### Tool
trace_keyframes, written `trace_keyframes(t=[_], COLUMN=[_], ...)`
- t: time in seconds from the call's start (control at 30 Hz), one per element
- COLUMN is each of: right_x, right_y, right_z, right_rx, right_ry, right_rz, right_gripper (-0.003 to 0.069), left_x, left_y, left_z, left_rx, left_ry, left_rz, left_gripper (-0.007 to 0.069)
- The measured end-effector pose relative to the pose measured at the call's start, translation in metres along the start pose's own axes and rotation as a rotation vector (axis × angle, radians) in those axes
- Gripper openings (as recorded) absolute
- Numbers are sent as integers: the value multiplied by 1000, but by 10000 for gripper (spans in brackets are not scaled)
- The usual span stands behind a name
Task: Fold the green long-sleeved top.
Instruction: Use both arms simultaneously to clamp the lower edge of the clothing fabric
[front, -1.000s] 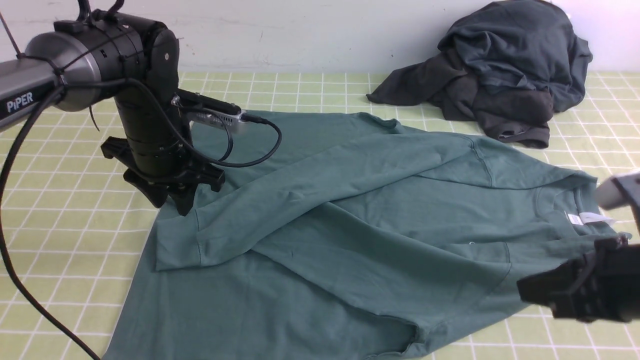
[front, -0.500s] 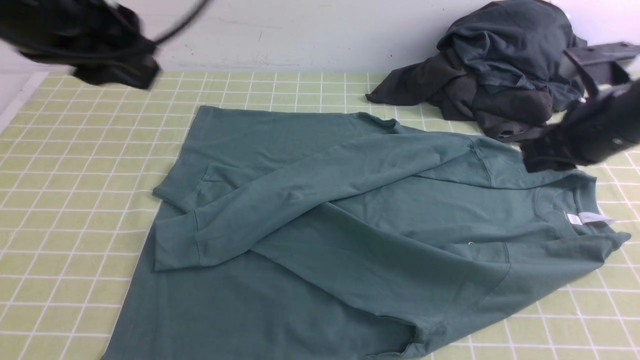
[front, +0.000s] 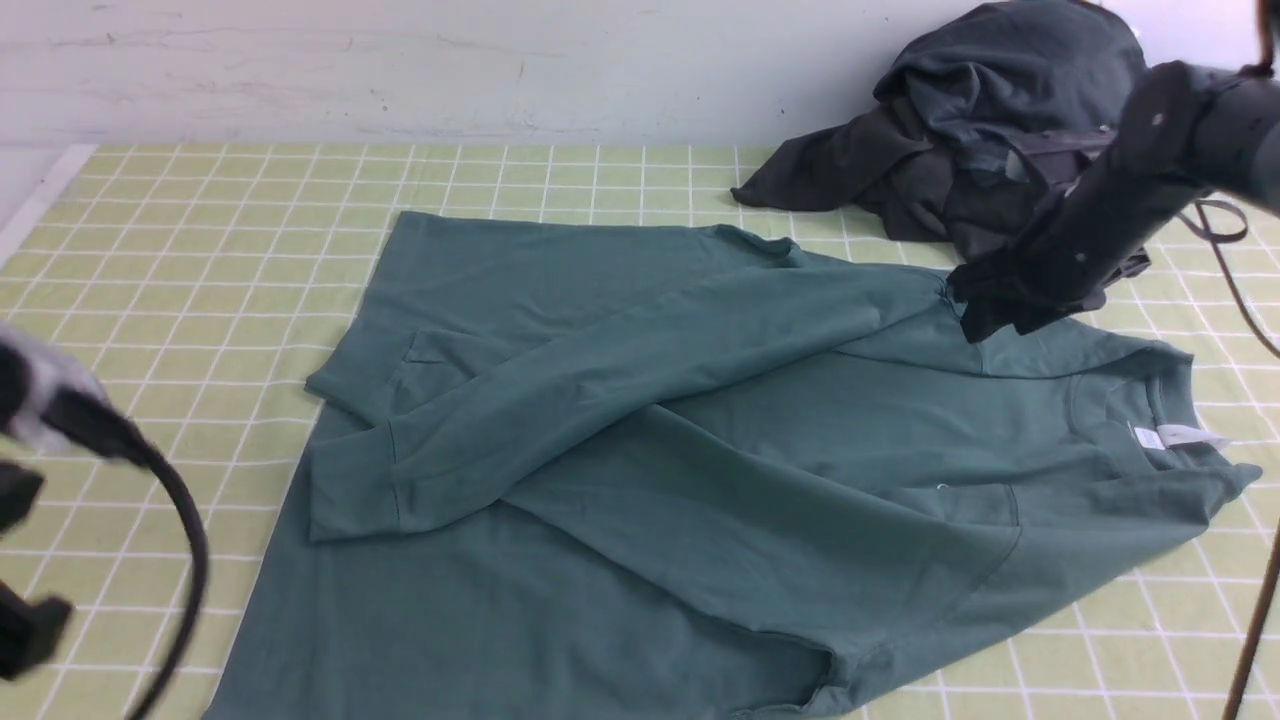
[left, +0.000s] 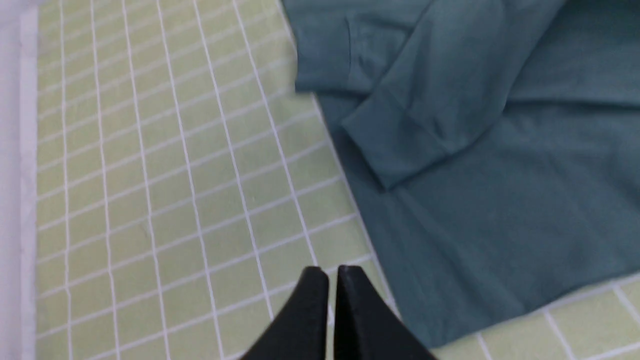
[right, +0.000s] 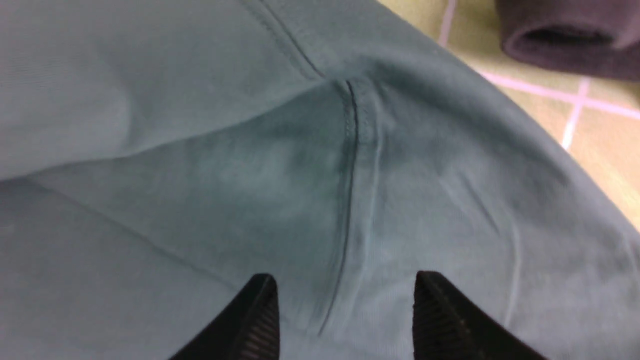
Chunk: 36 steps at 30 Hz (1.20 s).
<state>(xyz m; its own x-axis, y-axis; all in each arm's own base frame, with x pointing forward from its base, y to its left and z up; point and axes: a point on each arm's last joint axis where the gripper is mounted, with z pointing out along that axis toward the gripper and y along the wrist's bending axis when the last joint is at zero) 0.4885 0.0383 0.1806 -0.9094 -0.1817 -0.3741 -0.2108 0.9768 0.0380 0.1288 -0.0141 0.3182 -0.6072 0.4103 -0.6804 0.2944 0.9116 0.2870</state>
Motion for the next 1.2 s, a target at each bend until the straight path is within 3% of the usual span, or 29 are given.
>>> trace_keyframes(t=[0.13, 0.37, 0.5, 0.7, 0.93, 1.07, 1.2], right_x=[1, 4, 6, 8, 9, 10, 9], right_y=[16, 24, 22, 13, -8, -19, -21], right_z=[14, 25, 24, 15, 6, 6, 6], right_rx=[50, 53, 68, 129, 164, 164, 105], right_ry=[42, 71, 100, 144, 152, 135, 99], right_rz=[-79, -78, -192, -267, -233, -120, 48], right_gripper=[245, 77, -6, -13, -13, -13, 11], left_x=[11, 4, 5, 6, 5, 5, 5], left_y=[-6, -5, -6, -6, -6, -6, -6], left_z=[18, 20, 21, 23, 23, 23, 23], left_rx=[-7, -24, -24, -24, -25, -24, -24], left_ry=[-28, -130, -138, -148, -151, -152, -152], left_rz=[-2, 2, 2, 1, -3, -8, -14], left_gripper=[-3, -3, -3, -3, -3, -3, -3])
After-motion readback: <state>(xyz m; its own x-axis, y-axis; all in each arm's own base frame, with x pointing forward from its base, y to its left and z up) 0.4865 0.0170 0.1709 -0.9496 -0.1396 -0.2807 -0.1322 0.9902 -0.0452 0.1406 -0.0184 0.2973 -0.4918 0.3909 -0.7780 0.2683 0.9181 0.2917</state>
